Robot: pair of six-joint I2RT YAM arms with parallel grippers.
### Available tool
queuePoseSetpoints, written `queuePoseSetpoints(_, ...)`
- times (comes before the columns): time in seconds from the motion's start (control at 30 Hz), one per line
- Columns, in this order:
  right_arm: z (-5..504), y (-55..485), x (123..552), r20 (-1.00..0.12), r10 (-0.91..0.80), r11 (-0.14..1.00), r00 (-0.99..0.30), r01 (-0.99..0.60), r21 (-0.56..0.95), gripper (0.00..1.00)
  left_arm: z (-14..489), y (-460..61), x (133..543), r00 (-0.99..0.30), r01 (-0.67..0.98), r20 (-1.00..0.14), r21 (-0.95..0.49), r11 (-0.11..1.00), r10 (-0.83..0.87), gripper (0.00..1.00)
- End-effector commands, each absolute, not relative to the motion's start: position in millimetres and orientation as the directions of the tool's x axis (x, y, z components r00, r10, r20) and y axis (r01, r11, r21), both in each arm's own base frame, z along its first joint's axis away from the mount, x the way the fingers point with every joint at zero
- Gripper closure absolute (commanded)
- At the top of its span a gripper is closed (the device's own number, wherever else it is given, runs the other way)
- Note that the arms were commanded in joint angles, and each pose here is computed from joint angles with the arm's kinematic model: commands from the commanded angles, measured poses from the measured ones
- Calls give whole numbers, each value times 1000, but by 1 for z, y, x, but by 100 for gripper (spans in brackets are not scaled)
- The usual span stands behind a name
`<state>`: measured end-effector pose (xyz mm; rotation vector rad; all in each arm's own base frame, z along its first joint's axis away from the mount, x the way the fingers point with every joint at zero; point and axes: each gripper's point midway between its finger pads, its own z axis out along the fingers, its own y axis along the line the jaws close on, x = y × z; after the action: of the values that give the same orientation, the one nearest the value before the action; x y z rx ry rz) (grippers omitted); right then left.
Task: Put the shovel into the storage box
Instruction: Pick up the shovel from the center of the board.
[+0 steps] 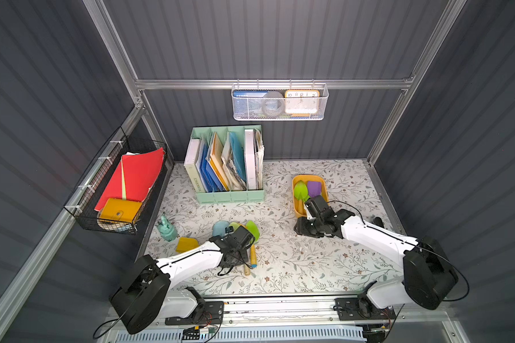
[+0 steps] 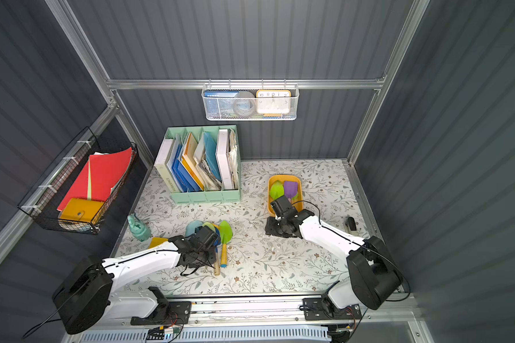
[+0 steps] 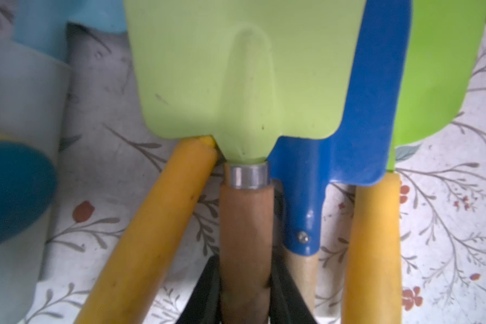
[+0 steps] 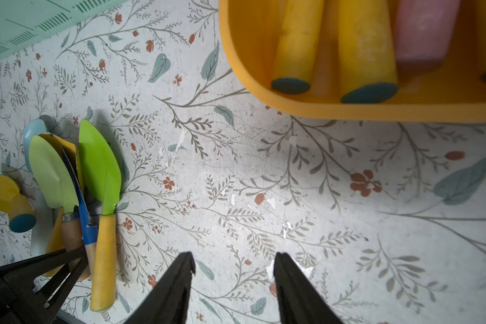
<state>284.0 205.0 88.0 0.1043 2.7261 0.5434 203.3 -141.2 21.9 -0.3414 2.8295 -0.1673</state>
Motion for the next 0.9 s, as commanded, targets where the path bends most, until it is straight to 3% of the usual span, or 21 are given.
queuePoseSetpoints(0.0, 90, 205, 277, -325, 139, 920, -935, 1, 391, 47, 46, -150, 213, -919, -204, -302, -187, 961, -254, 87)
queuePoseSetpoints(0.3, 134, 229, 276, -374, 154, 829, -915, -86, 553, 45, 107, -185, 241, -885, -90, -399, -355, 931, -238, 92)
queuePoseSetpoints(0.67, 207, 269, 263, -428, 210, 530, -879, -265, 806, 29, 191, -243, 265, -818, 140, -511, -623, 770, -264, 92)
queuePoseSetpoints(0.87, 241, 289, 255, -436, 205, 330, -876, -357, 874, 29, 227, -266, 267, -787, 277, -563, -688, 671, -252, 92)
